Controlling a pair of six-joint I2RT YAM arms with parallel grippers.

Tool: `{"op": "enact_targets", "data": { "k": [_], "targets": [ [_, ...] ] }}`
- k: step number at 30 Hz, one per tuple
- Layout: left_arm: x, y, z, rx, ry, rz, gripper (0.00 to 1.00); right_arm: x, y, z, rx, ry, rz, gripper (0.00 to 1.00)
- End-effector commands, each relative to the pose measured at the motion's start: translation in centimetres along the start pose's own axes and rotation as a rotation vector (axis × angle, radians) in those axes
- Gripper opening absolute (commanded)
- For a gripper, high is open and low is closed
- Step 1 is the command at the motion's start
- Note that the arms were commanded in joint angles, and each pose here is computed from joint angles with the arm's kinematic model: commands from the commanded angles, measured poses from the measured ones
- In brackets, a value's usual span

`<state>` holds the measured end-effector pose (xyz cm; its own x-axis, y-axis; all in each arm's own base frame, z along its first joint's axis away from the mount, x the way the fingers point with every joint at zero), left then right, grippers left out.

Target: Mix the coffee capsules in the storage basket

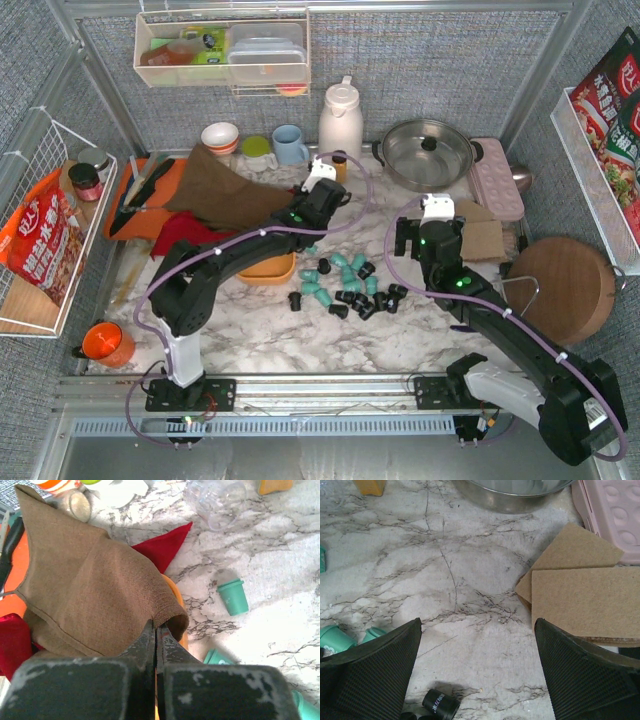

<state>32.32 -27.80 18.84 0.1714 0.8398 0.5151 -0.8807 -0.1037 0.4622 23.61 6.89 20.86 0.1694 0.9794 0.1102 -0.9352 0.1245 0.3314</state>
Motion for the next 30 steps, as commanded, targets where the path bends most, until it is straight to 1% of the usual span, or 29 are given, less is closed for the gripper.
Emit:
{"op": "enact_targets", "data": {
  "k": [1,5,8,12,18,20,21,23,26,30],
  "targets": [
    [1.6,0.4,0.8,-0.035,0.041,0.051,0.00,0.1,0.0,0.6,-0.019,-0.017,-0.008,0.99],
    [4.2,0.8,1.3,-0.053,0.068,0.127,0.00,0.1,0.0,0.6,-0.019,-0.020,-0.008,0.99],
    [8.3,0.7,2.3,-0.071,0.121,0.161,0.00,0.1,0.0,0.6,-0.018,-0.023,-0.007,0.99],
    [15.6,-0.2,3.6,-0.099,0.206,0.251,0.00,0.1,-0.1,0.5,-0.014,-0.024,-0.008,0.99],
    [27.0,-1.1,5.3,-0.141,0.397,0.430,0.00,0.2,-0.1,0.4,-0.012,-0.025,-0.009,0.99],
    [30.2,-1.7,5.5,-0.136,0.424,0.508,0.00,0.2,-0.2,0.3,-0.006,-0.023,-0.011,0.99],
    [31.9,-2.3,5.0,-0.107,0.427,0.555,0.00,0.2,-0.3,0.3,-0.005,-0.023,-0.010,0.99],
    [35.3,-2.6,5.6,-0.090,0.451,0.641,0.00,0.3,-0.4,0.1,0.001,-0.020,-0.011,0.99],
    [38.9,-3.9,5.9,-0.076,0.482,0.709,0.00,0.3,-0.5,0.1,0.004,-0.017,-0.013,0.99],
    [40.8,-5.5,5.7,-0.166,0.562,0.678,0.00,0.3,-0.7,-0.1,0.010,-0.011,-0.017,0.99]
  ]
}}
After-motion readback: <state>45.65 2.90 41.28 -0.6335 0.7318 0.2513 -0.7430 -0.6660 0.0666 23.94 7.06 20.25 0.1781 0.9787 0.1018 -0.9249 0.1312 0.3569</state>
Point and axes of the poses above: each gripper's point midway between its finger pads, its own y axis back along the fingers, its own x axis along the line the jaws close on, z = x × y, the point moved 10 cm from there along y, back along the fingers, and after that the axes turned 11 degrees about -y, right-handed, at the moved point
